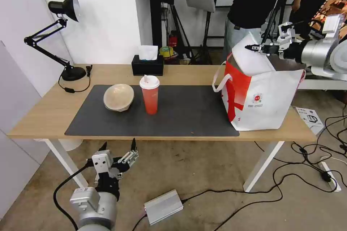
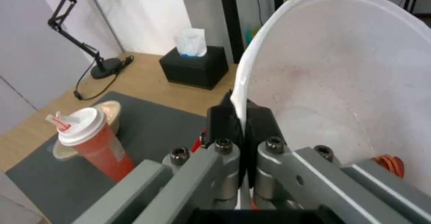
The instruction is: Pick up the trash from the table and place it into the takeout bag.
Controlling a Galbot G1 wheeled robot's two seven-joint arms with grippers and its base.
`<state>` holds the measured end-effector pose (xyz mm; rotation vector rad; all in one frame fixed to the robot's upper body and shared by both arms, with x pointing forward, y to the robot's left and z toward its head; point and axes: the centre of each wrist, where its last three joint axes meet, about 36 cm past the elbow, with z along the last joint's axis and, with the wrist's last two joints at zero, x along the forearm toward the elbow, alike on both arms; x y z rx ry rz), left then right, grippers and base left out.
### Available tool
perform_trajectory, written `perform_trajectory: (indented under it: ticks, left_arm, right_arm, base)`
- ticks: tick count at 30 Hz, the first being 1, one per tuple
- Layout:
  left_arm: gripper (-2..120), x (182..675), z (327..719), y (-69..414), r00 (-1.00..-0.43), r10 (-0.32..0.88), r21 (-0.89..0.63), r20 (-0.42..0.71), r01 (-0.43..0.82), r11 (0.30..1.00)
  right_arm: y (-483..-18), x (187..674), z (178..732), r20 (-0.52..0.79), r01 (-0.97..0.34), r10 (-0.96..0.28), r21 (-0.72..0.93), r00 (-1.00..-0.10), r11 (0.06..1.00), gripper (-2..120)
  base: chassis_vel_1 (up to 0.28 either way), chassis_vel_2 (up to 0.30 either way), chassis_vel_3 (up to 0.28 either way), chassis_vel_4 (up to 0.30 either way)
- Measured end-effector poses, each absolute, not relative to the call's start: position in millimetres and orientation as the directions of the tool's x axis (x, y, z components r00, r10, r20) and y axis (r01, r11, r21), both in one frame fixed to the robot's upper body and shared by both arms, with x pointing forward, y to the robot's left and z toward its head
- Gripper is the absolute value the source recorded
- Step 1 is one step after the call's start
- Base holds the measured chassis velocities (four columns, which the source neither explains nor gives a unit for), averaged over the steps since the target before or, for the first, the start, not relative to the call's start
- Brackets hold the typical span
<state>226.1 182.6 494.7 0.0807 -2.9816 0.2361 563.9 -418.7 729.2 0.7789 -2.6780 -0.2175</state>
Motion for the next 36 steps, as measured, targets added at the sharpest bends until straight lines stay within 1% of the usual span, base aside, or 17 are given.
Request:
perform_trajectory:
  ticks: [6,17,19,20,21,22,23,24,25,26,28,29,30,32,33,34,36]
  left_arm:
    - [100,226.4,492.8,180.8,-0.987,-0.040,-0.156,0.158,-0.065,0.986]
    - [100,226.8,491.0,179.5,-0.986,-0.039,-0.156,0.163,-0.064,0.986]
    - [100,226.9,490.7,178.7,-0.986,-0.036,-0.157,0.163,-0.062,0.986]
    - [100,226.9,490.5,178.0,-0.986,-0.035,-0.158,0.163,-0.061,0.986]
    - [100,226.9,490.5,178.0,-0.986,-0.035,-0.158,0.163,-0.061,0.986]
    - [100,226.8,490.1,177.3,-0.986,-0.033,-0.159,0.164,-0.060,0.986]
    - [100,226.8,489.6,176.2,-0.986,-0.031,-0.160,0.165,-0.058,0.985]
    - [100,226.8,489.4,175.2,-0.986,-0.029,-0.162,0.165,-0.056,0.985]
    - [100,226.8,489.3,174.7,-0.986,-0.027,-0.164,0.166,-0.055,0.985]
    - [100,226.8,489.3,174.7,-0.986,-0.027,-0.164,0.166,-0.055,0.985]
    - [100,227.4,488.2,172.9,-0.986,-0.024,-0.167,0.167,-0.052,0.985]
    - [100,227.4,488.1,172.6,-0.986,-0.023,-0.167,0.167,-0.051,0.985]
    - [100,227.4,488.1,172.6,-0.986,-0.023,-0.167,0.167,-0.051,0.985]
    - [100,227.6,488.0,172.7,-0.986,-0.021,-0.165,0.166,-0.049,0.985]
    - [100,227.7,487.9,172.8,-0.986,-0.021,-0.164,0.165,-0.048,0.985]
    - [100,227.7,487.9,172.8,-0.986,-0.021,-0.164,0.165,-0.048,0.985]
    - [100,228.3,488.2,172.7,-0.987,-0.020,-0.164,0.162,-0.047,0.985]
  right_arm:
    - [-419.0,565.4,727.1,0.313,-0.456,-0.515,0.245,-0.798,0.856,0]
    - [-421.0,563.8,726.3,0.336,-0.442,-0.500,0.237,-0.798,0.865,0]
    - [-421.8,563.4,726.2,0.341,-0.437,-0.490,0.224,-0.802,0.871,6]
    - [-422.2,563.4,726.0,0.343,-0.435,-0.487,0.221,-0.803,0.873,11]
    - [-422.2,563.4,726.0,0.343,-0.435,-0.487,0.221,-0.803,0.873,11]
    - [-422.6,563.2,726.0,0.345,-0.432,-0.483,0.218,-0.805,0.875,14]
    - [-423.5,562.6,726.0,0.350,-0.423,-0.471,0.209,-0.810,0.882,21]
    - [-423.9,561.9,726.0,0.356,-0.413,-0.459,0.200,-0.814,0.888,25]
    - [-424.1,561.6,726.2,0.359,-0.409,-0.453,0.195,-0.816,0.892,27]
    - [-424.1,561.6,726.2,0.359,-0.409,-0.453,0.195,-0.816,0.892,27]
    - [-425.7,560.1,726.4,0.371,-0.388,-0.427,0.177,-0.825,0.904,39]
    - [-426.1,559.9,726.5,0.372,-0.385,-0.422,0.173,-0.827,0.907,43]
    - [-426.1,559.9,726.5,0.372,-0.385,-0.422,0.173,-0.827,0.907,43]
    - [-427.9,558.7,727.5,0.377,-0.375,-0.405,0.154,-0.833,0.914,54]
    - [-428.7,558.1,727.8,0.379,-0.372,-0.400,0.148,-0.835,0.916,57]
    - [-428.7,558.1,727.8,0.379,-0.372,-0.400,0.148,-0.835,0.916,57]
    - [-430.1,557.2,728.1,0.382,-0.365,-0.389,0.136,-0.838,0.921,70]
  base:
    - [0.000,0.000,0.000,0.000]
    - [0.000,0.000,0.000,0.000]
    - [0.000,0.000,0.000,0.000]
    - [0.000,0.000,0.000,0.000]
    - [0.000,0.000,0.000,0.000]
    - [0.000,0.000,0.000,0.000]
    - [0.000,0.000,0.000,0.000]
    - [0.000,0.000,0.000,0.000]
    - [0.000,0.000,0.000,0.000]
    - [0.000,0.000,0.000,0.000]
    - [0.000,0.000,0.000,0.000]
    - [0.000,0.000,0.000,0.000]
    - [0.000,0.000,0.000,0.000]
    - [0.000,0.000,0.000,0.000]
    - [0.000,0.000,0.000,0.000]
    - [0.000,0.000,0.000,0.000]
    - [0.000,0.000,0.000,0.000]
